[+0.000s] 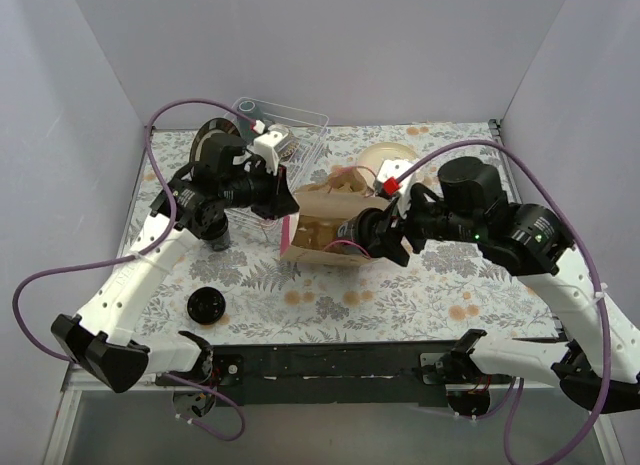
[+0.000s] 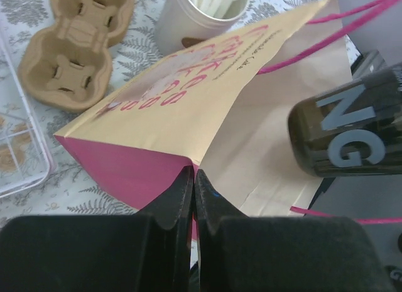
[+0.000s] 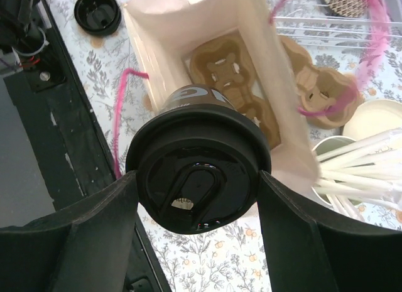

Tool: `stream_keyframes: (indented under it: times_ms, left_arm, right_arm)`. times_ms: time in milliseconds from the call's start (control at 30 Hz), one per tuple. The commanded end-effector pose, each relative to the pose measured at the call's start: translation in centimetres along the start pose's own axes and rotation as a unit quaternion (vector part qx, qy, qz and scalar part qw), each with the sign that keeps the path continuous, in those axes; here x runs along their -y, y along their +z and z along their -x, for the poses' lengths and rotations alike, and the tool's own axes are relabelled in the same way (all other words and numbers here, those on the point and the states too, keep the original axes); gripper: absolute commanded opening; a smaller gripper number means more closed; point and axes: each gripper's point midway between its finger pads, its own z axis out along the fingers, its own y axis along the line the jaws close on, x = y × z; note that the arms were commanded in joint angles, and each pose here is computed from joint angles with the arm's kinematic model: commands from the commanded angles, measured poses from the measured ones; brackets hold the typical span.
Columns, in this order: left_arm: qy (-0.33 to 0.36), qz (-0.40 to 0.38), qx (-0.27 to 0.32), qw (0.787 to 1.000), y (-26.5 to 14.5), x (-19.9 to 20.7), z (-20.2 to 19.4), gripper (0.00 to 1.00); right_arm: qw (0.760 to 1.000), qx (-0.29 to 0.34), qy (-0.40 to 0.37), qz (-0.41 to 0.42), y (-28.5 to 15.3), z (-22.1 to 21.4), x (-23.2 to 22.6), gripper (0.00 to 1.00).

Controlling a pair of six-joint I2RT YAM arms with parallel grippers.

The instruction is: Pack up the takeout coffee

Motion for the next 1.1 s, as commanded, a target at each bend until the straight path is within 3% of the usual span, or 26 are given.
stream_keyframes:
  times_ms: [0, 200, 467, 633, 867, 1067]
  left_arm:
    - [0.064, -0.049, 0.042, 0.996, -1.0, 2.9, 0.2, 0.0]
    - [0.073, -0.072, 0.036, 0.994, -2.2, 3.9, -1.8, 0.0]
    - [0.082, -0.102, 0.038, 0.991, -4.8, 5.5, -3.6, 0.0]
    - [0.094, -0.112, 0.056, 0.988, -5.5, 5.7, -5.0, 0.0]
    - [0.141, -0.139, 0.033, 0.98, -5.7, 5.9, -7.1, 0.0]
    - [0.189, -0.138, 0.064, 0.97, -6.5, 6.1, -6.0, 0.0]
  right_arm:
    - [0.999, -0.028, -0.021, -0.038, 1.3, 0.1, 0.1, 0.5]
    - [0.991, -0.051, -0.056, -0.114, 1.6, 1.3, 0.8, 0.49]
    - [0.987, -0.079, -0.116, -0.075, 3.1, 1.3, -2.7, 0.49]
    - [0.98, -0.103, -0.156, -0.064, 4.9, -1.9, -5.4, 0.47]
    - [0.968, -0.108, -0.187, -0.126, 6.5, -3.0, -4.9, 0.47]
    - [0.963, -0.108, -0.219, -0.118, 7.1, -5.0, -4.9, 0.48]
